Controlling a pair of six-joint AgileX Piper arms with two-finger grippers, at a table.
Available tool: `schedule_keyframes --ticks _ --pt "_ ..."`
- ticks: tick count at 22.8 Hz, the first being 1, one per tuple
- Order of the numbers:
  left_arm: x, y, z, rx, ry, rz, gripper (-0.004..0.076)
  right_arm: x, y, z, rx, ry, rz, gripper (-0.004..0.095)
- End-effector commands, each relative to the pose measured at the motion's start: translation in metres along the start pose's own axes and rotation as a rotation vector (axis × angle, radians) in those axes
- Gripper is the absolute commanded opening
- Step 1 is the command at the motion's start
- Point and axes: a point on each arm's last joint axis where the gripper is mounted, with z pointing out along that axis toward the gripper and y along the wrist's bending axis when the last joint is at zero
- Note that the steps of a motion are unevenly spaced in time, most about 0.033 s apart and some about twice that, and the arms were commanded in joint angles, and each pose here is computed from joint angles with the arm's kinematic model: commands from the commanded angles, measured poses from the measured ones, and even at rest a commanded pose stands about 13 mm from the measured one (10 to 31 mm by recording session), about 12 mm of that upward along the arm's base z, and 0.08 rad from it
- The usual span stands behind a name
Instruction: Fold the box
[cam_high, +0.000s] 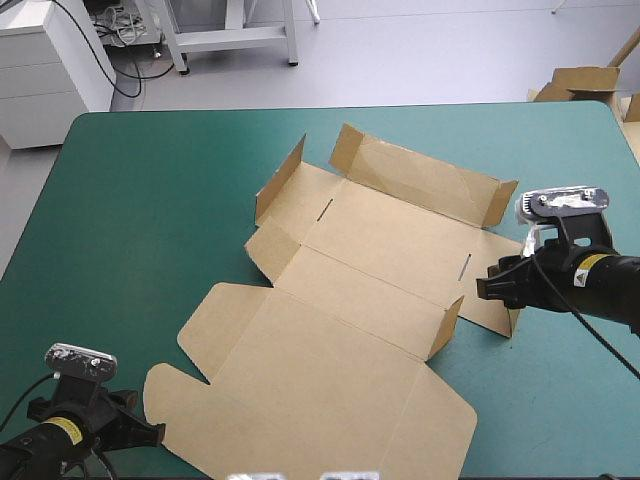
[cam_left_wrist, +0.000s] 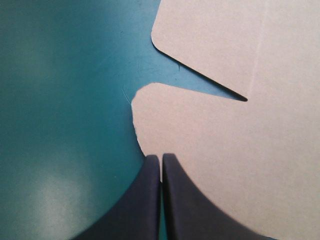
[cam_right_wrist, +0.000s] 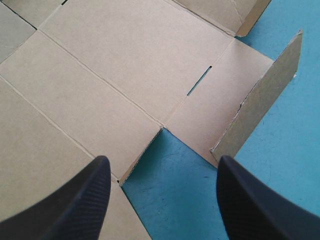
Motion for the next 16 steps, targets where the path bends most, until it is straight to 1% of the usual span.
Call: schedule_keyframes --ticks 1,4,5,7,9,10,12,14,16 --pt "-0.010 0.000 -0.004 0.005 -0.059 -0.011 -0.0008 -0.003 0.001 -0.007 -0.018 -0.052 0.027 0.0574" --pt "-0.010 0.000 -0.004 0.005 -0.059 -0.011 -0.0008 0.002 0.003 -0.003 -0.044 -0.027 0.095 0.0574" --pt "-0.010 0.000 -0.004 0.005 -0.059 -0.011 -0.0008 0.007 0.006 0.004 -0.075 0.008 0.121 0.0574" --pt "-0.010 0.000 -0.004 0.005 -0.059 -0.011 -0.0008 0.016 0.008 0.015 -0.104 0.060 0.141 0.0574" --pt "-0.010 0.000 -0.004 0.005 -0.059 -0.011 -0.0008 0.025 0.007 0.029 -0.099 0.122 0.168 0.0574" --pt "-0.010 0.000 -0.004 0.005 -0.059 -0.011 -0.0008 0.034 0.005 0.044 -0.074 0.179 0.198 0.0574" --pt "-0.010 0.000 -0.004 0.005 -0.059 -0.004 -0.0008 0.038 0.004 0.057 -0.055 0.231 0.233 0.0574" --pt "-0.010 0.000 -0.004 0.005 -0.059 -0.004 -0.0008 0.034 0.005 0.067 -0.062 0.250 0.249 0.0574" --pt "-0.010 0.000 -0.004 0.005 -0.059 -0.004 -0.0008 0.032 0.008 0.078 -0.088 0.292 0.275 0.0574"
